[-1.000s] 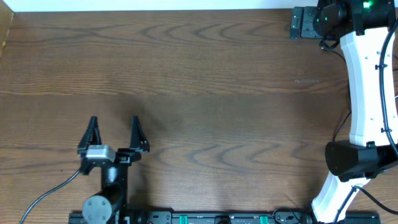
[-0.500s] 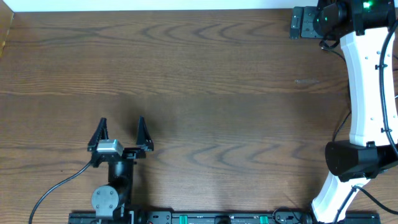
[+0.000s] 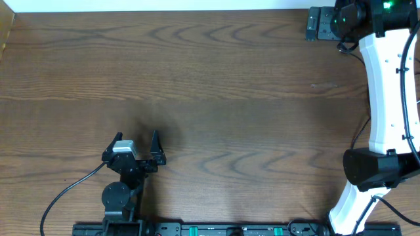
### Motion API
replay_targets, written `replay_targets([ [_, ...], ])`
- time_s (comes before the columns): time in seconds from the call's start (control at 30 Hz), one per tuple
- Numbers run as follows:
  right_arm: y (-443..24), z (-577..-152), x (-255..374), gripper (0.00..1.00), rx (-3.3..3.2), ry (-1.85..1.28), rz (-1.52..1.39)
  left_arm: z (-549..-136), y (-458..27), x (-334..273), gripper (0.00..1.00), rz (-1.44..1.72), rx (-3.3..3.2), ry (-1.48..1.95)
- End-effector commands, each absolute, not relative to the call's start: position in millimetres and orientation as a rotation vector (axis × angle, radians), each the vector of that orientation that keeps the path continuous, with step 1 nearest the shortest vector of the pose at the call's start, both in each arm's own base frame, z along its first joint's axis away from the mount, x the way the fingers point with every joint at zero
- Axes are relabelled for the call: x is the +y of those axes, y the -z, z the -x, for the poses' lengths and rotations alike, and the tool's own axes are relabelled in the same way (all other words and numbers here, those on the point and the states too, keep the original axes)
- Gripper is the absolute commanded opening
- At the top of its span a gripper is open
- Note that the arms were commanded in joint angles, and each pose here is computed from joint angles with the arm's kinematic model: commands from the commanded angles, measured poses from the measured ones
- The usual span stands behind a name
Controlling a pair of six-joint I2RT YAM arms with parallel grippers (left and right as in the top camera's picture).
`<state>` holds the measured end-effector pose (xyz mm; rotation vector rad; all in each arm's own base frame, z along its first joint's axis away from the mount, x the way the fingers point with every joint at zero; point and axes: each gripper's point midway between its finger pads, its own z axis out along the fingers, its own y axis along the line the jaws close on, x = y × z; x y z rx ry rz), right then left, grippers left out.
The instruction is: Untangle cables
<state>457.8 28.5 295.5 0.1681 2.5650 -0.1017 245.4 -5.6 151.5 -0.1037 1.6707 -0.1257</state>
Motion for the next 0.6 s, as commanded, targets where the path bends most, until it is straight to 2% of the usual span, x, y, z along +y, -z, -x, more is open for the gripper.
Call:
replay_targets([
  [0.0, -313.7, -453.1, 29.3, 0.99, 2.519, 0.088, -0.184, -243.8, -136.7, 0.6, 0.99, 0.137, 1.72, 0.098],
  [0.57, -313.7, -453.1, 29.3, 0.99, 2.519, 0.088, -0.184, -243.3, -135.9, 12.4, 0.99, 0.16, 1.72, 0.034],
])
